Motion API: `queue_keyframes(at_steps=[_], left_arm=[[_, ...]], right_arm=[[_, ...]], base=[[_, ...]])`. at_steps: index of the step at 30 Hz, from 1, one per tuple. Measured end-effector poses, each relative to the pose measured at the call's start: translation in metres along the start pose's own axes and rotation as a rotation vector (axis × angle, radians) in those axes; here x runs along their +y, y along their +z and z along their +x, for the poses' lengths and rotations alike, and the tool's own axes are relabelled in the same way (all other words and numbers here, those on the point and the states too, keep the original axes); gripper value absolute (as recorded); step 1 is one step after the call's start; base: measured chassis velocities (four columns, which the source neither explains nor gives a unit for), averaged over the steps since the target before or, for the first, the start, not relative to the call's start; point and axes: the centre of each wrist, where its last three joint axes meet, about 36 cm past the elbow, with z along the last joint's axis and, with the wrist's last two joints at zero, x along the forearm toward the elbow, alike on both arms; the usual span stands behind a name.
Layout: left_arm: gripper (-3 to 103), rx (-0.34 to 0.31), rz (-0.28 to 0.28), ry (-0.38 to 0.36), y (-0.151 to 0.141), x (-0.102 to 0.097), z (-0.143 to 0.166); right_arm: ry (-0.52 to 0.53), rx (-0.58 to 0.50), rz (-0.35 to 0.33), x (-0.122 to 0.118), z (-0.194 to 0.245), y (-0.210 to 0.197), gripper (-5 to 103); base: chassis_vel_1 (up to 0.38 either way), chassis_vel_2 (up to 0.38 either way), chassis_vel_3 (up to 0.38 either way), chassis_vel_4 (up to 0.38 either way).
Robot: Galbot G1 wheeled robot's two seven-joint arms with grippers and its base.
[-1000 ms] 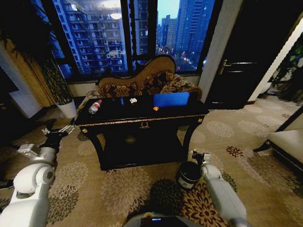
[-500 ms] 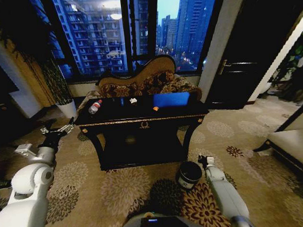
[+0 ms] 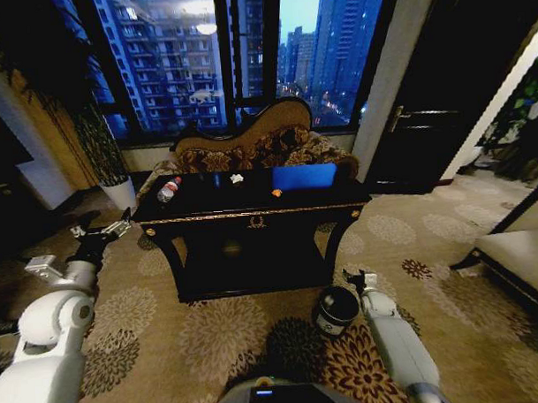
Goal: Move to the front of the table and place the trash on the table into the trash bin.
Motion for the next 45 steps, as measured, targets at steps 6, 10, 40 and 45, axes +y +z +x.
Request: queue_keyframes(at_steps=[6,10,40,45], left_arm=[[100,-0.005,0.005,0.005,-0.001,-0.003,-0.001],[100,-0.009,0.008,0.017,-0.003,-0.008,0.000],[100,0.026,0.004,0.013,0.002,-0.008,-0.003],[100,0.027,0.003,0.012,0.002,-0.007,-0.003]], right_arm=[[-0.058,-0.138,-0.062,0.011,0.028,-0.034,99],[-0.154,-0.309,-0.103,0.035,0.072,-0.082,100],[-0.399,-0.582,-0.132,0.076,0.194,-0.175,100],[-0.398,-0.582,-0.127,0.075,0.194,-0.175,100]], base=[[0.000,0.000,0.000,0.000],[0.000,0.000,0.000,0.000],[0.000,0.000,0.000,0.000],[-0.052,0.066,0.052,-0.059]])
